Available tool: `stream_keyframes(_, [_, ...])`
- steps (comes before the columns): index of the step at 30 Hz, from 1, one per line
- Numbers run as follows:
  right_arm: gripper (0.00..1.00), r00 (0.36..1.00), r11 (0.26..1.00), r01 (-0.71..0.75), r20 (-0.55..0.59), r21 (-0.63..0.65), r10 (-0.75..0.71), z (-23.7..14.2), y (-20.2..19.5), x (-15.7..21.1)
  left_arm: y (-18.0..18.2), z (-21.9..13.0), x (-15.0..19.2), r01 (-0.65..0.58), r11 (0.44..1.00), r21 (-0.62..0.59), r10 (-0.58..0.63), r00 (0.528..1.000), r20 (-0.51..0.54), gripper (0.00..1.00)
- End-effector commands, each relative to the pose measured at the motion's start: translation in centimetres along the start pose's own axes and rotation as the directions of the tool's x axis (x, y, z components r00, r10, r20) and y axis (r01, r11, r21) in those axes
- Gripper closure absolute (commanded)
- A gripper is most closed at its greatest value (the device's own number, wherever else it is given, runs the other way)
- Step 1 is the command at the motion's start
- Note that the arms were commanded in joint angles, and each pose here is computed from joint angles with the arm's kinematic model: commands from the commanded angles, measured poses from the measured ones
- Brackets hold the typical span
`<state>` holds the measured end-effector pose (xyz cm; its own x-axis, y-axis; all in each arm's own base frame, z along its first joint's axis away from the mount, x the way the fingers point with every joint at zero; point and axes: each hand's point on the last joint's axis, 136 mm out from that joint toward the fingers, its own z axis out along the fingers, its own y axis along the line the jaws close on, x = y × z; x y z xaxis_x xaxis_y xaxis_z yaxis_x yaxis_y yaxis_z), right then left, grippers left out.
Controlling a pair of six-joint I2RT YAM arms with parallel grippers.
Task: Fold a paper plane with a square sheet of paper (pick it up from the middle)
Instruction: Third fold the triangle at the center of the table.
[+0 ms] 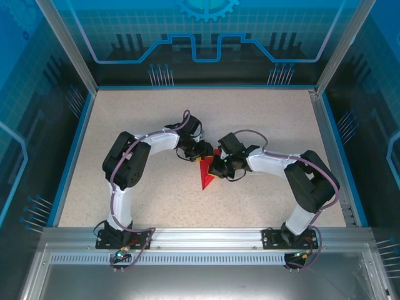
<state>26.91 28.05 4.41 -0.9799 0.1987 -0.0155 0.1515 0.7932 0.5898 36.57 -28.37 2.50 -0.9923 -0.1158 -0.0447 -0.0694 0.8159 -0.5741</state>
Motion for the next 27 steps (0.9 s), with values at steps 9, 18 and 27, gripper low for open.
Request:
stream_keyframes(9, [0.9, 0.998, 0.999, 0.054, -0.034, 0.003, -0.054, 1.8, 1.1, -0.4, 1.3, 0.2, 1.5, 0.038, 0.997, -0.065, -0.04, 0.998, -0.042, 0.49])
stream_keyframes(18, [0.9, 0.993, 0.994, 0.098, -0.064, 0.043, -0.096, 2.0, 0.5, 0.0, 1.1, 0.1, 1.6, 0.033, 0.998, -0.057, -0.036, 0.998, -0.049, 0.5])
stream_keyframes(27, [0.89, 0.989, 0.991, 0.124, -0.09, 0.046, -0.12, 2.7, 0.8, 0.2, 0.9, 0.0, 1.7, 0.032, 0.998, -0.05, -0.035, 0.998, -0.051, 0.49])
